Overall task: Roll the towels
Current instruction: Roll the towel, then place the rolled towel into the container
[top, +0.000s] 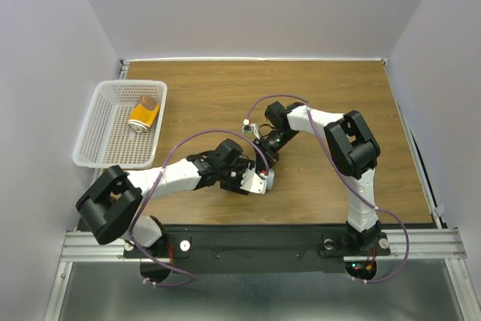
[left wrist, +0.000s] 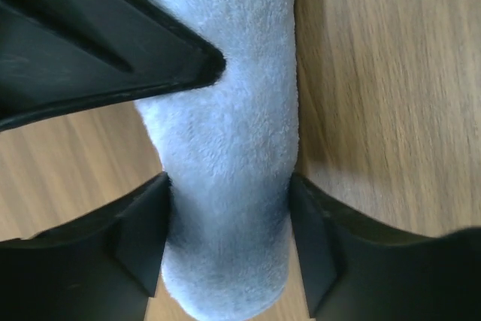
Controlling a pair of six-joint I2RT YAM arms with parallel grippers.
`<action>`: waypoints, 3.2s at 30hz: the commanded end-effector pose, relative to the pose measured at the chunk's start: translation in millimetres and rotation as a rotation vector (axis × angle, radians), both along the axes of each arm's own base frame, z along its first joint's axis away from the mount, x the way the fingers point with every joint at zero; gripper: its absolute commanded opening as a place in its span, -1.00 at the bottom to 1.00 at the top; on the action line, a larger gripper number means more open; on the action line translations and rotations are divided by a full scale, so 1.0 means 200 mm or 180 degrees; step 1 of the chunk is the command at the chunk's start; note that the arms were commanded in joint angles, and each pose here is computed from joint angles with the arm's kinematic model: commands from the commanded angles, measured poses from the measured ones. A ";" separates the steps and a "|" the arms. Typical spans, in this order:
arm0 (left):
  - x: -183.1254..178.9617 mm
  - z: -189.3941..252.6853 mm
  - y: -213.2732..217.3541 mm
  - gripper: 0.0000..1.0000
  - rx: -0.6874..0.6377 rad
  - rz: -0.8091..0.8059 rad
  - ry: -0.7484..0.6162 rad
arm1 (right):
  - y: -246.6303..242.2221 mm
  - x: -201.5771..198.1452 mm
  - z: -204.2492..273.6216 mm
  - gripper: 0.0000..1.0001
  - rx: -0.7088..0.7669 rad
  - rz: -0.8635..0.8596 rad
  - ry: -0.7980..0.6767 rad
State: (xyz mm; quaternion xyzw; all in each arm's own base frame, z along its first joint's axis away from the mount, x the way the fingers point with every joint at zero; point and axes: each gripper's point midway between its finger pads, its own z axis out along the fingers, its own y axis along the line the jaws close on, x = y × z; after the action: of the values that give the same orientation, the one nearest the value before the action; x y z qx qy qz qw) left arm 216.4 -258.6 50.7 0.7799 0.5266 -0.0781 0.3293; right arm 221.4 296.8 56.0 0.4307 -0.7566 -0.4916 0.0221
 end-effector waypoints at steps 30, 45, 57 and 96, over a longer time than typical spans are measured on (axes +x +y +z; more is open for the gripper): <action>0.07 -0.14 0.08 -0.52 0.0528 0.0528 0.2721 | -0.50 0.23 0.85 0.29 0.0063 -0.1186 -0.2175; 0.19 -0.16 0.11 -0.47 0.0395 0.0700 0.3121 | -0.18 0.23 0.45 0.46 -0.0427 -0.0996 -0.2888; 0.22 -0.16 0.10 -0.43 0.0295 0.0651 0.3085 | -0.09 0.28 0.31 0.50 -0.0272 -0.1232 -0.2733; 0.38 0.45 0.23 0.97 -0.0683 0.0909 0.0188 | -0.08 0.18 -0.01 -0.99 -0.0186 -0.1505 -0.0408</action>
State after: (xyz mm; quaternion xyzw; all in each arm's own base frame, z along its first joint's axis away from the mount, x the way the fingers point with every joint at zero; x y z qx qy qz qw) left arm 290.2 -206.1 131.4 0.6264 0.6693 -0.1785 0.3574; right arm 265.0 281.0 57.9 0.3036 -0.8372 -0.4176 -0.1802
